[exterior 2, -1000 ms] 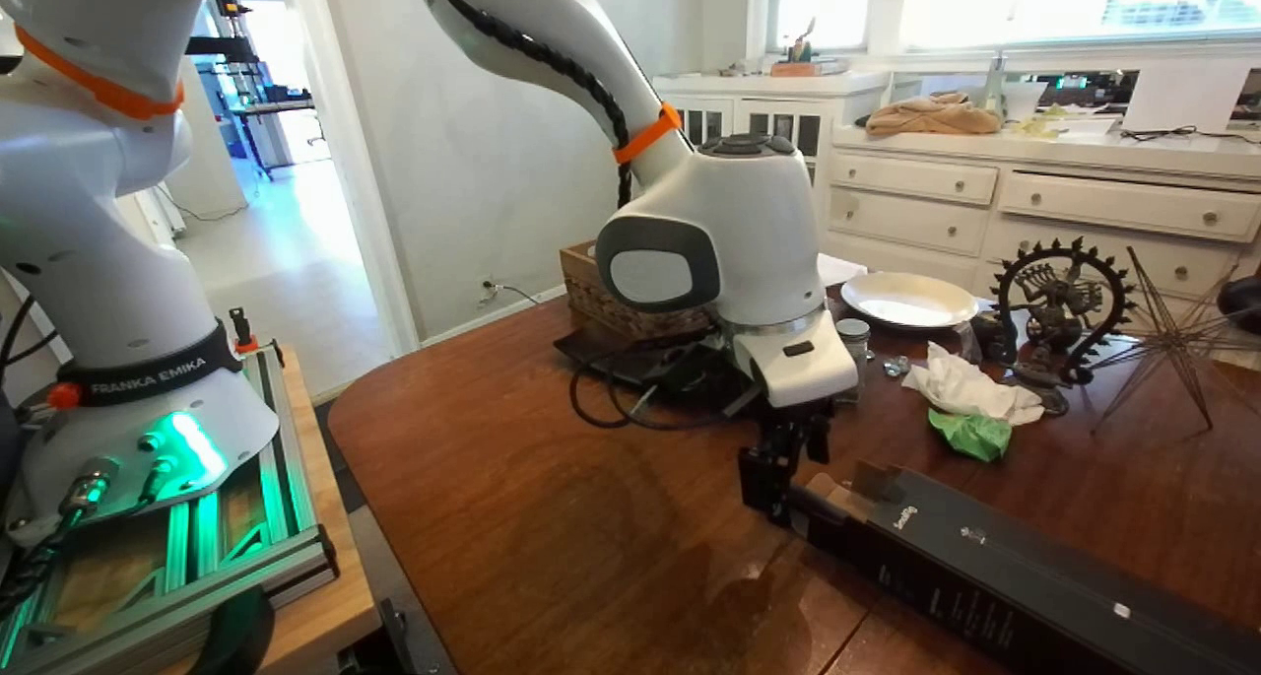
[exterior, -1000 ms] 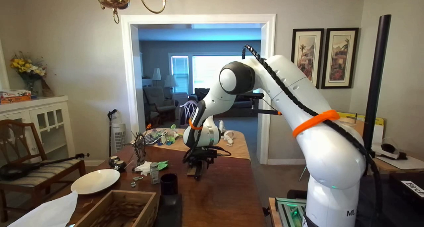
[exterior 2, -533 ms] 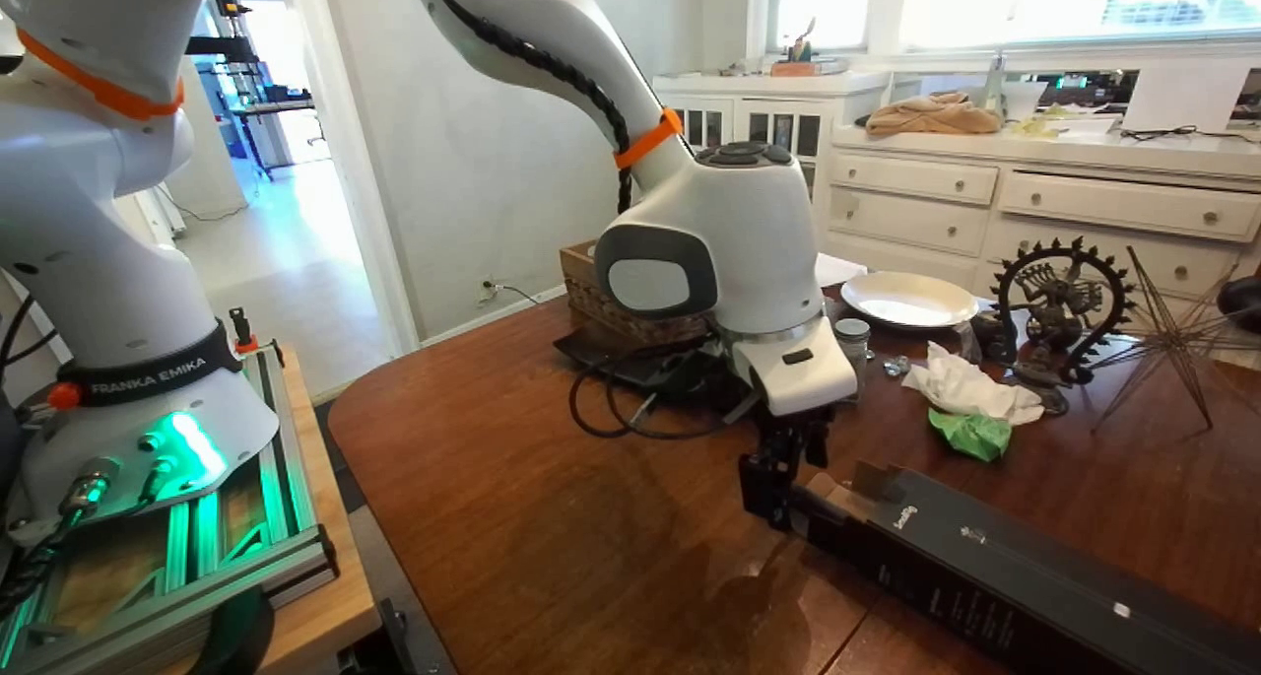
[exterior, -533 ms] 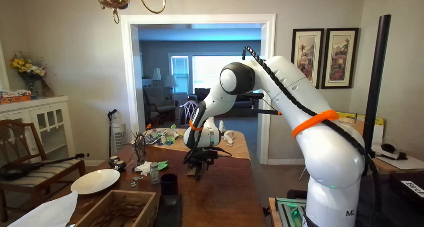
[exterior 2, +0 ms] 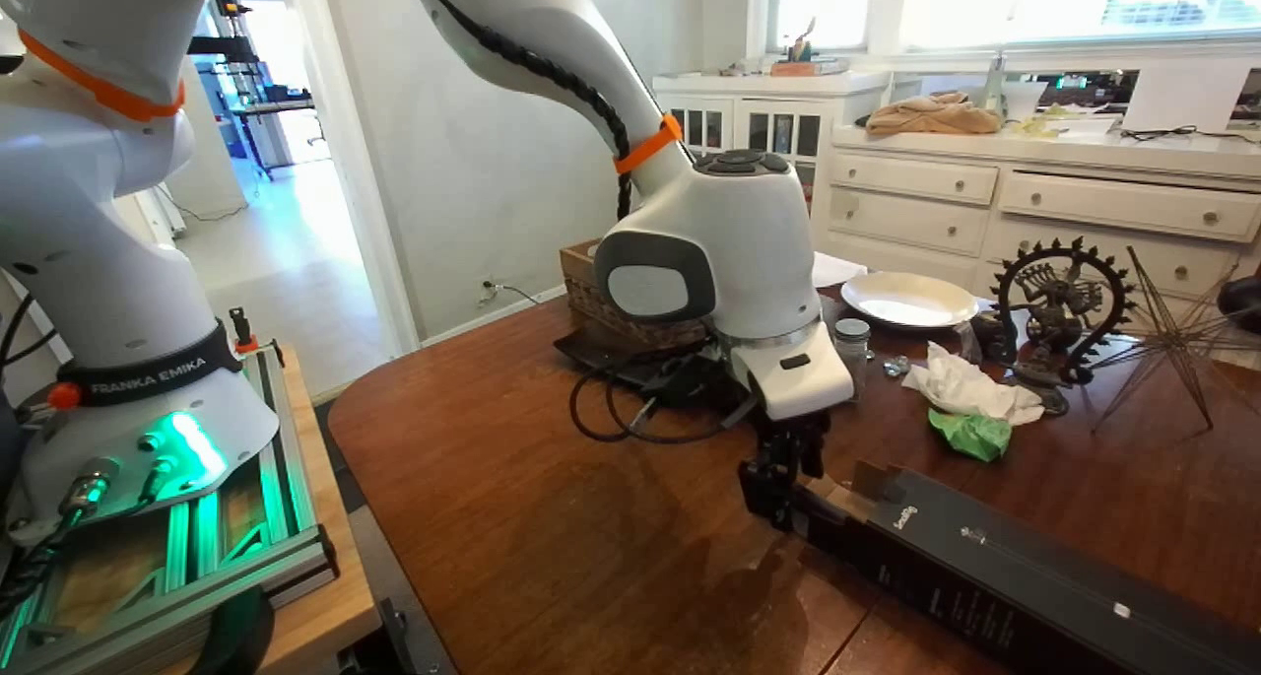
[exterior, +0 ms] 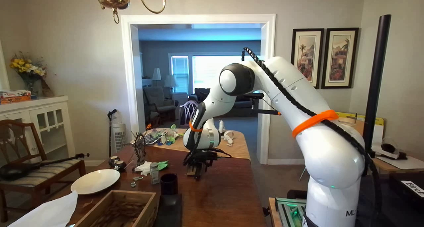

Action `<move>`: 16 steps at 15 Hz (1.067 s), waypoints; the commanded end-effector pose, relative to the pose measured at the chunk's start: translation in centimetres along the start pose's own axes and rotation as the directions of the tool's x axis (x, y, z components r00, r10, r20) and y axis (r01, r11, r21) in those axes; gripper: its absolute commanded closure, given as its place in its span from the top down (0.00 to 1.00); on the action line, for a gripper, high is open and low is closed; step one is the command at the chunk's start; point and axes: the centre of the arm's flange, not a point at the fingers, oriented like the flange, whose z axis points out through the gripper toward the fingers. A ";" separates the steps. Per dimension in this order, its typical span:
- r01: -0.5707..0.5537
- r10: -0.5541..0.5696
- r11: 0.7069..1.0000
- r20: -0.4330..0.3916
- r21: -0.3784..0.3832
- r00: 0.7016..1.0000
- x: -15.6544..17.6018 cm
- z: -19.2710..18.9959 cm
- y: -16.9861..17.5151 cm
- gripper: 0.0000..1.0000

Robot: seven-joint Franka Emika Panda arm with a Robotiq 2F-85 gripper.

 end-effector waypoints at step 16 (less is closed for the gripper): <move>-0.015 0.015 1.000 -0.032 0.005 0.999 0.2 0.6 0.3 0.07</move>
